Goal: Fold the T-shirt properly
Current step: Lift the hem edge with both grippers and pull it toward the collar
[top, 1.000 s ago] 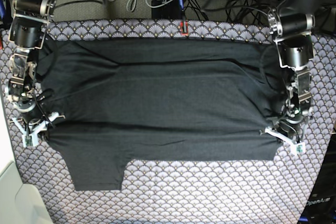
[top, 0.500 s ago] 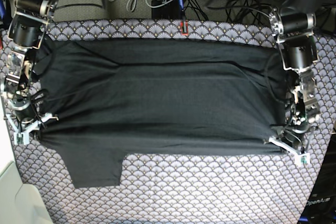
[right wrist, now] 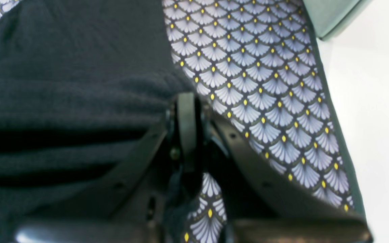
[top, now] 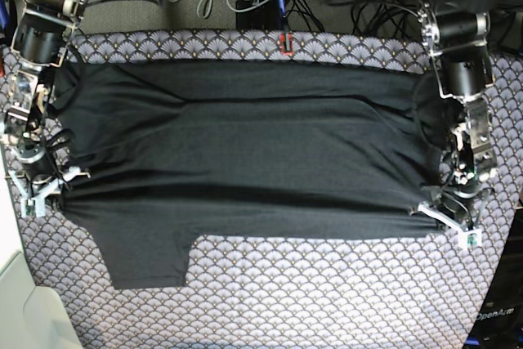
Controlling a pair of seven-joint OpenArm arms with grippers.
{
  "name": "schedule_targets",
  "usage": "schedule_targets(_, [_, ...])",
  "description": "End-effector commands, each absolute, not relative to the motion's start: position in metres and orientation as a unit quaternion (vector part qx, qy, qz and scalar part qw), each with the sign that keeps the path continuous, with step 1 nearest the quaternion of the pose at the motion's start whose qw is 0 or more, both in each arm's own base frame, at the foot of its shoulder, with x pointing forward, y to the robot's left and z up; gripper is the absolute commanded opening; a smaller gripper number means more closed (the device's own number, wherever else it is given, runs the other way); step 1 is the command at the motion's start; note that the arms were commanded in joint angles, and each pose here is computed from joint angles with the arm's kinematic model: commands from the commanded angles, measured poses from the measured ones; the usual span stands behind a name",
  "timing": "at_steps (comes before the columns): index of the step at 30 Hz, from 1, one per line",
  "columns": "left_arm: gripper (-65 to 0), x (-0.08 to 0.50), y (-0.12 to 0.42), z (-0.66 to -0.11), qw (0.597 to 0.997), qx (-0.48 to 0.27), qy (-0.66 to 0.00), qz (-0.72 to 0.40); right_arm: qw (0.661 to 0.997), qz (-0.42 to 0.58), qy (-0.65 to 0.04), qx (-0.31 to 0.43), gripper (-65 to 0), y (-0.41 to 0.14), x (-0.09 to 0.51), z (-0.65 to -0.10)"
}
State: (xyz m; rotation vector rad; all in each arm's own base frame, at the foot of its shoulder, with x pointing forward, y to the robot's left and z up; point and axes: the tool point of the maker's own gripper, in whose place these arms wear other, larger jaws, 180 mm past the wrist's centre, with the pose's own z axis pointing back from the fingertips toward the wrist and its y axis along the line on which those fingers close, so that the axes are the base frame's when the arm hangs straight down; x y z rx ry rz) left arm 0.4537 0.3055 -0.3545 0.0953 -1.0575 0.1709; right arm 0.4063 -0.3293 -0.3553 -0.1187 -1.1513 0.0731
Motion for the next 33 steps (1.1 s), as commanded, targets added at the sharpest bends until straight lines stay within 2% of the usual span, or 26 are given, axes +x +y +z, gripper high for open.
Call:
schedule_targets(1, [-64.8, 0.466, 0.312, -0.327, 0.838, 0.053, -0.536, 0.081, 0.816, 0.030, -0.572, -0.071, -65.0, -0.345, 0.412, -0.331])
schedule_targets(10, [-64.8, 0.465, 0.310, -0.329, 0.839, 0.051, -0.535, 0.081, 0.803, 0.049, -0.588, -0.085, -65.0, -0.338, 0.398, -0.316])
schedule_targets(27, [-64.8, 0.440, 0.311, -0.338, 0.837, 0.028, -0.538, 0.097, 0.808, 0.042, -0.585, -0.066, -65.0, -0.340, 0.384, -0.324])
schedule_targets(33, [-64.8, 0.433, 0.305, -0.322, 0.825, 0.035, -0.559, 0.080, 0.813, 0.038, -0.578, -0.059, -65.0, -0.343, 0.372, -0.332])
